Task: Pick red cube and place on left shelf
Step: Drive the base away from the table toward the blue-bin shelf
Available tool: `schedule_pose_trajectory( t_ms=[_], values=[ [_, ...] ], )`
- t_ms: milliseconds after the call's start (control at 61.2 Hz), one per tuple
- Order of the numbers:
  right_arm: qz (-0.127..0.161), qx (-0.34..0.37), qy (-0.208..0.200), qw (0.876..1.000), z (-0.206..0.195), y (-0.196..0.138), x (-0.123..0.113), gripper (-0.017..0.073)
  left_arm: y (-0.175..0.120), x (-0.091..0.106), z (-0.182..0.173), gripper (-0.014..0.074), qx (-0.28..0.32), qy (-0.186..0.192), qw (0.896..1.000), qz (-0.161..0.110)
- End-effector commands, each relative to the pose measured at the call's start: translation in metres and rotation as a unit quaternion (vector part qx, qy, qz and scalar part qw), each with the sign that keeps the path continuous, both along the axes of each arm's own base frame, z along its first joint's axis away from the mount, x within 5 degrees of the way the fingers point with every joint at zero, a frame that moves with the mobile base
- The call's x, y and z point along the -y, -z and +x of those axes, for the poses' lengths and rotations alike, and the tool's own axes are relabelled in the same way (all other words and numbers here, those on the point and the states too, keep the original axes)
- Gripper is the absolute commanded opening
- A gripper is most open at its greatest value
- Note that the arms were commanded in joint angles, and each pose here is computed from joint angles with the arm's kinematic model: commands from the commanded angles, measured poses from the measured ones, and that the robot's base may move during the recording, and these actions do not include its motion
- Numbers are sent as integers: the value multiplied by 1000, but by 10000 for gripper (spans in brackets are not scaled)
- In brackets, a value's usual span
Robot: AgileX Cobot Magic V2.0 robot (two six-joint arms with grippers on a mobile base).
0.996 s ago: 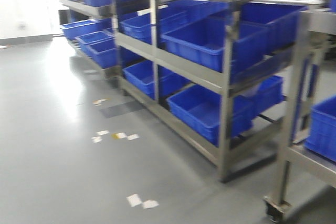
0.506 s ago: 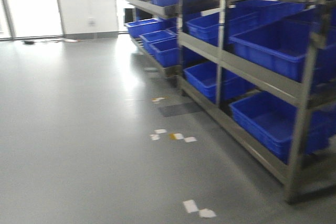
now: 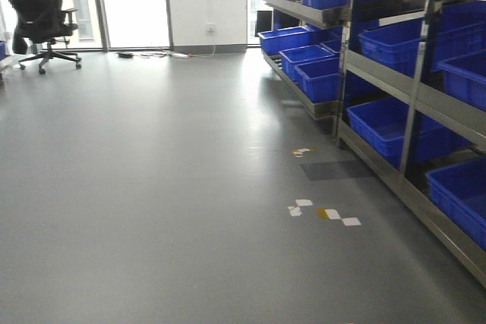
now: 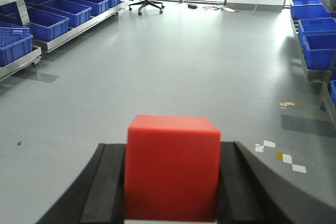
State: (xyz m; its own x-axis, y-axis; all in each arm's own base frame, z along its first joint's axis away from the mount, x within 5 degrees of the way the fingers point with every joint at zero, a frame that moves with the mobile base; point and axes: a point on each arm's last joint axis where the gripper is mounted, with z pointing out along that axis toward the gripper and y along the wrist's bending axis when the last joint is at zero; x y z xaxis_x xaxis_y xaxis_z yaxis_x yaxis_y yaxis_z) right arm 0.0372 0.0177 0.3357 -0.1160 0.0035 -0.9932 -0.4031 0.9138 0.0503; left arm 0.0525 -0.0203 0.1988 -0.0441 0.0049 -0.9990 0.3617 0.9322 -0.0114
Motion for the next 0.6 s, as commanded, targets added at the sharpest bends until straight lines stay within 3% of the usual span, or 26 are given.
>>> schedule_pose_trajectory(
  t_ms=[0,588],
  values=[
    [17,50,4,999,0,-16,1,110,-1,0,0,101,35,3,999,-17],
    [17,50,4,999,0,-16,1,110,-1,0,0,101,35,3,999,-17]
  ],
)
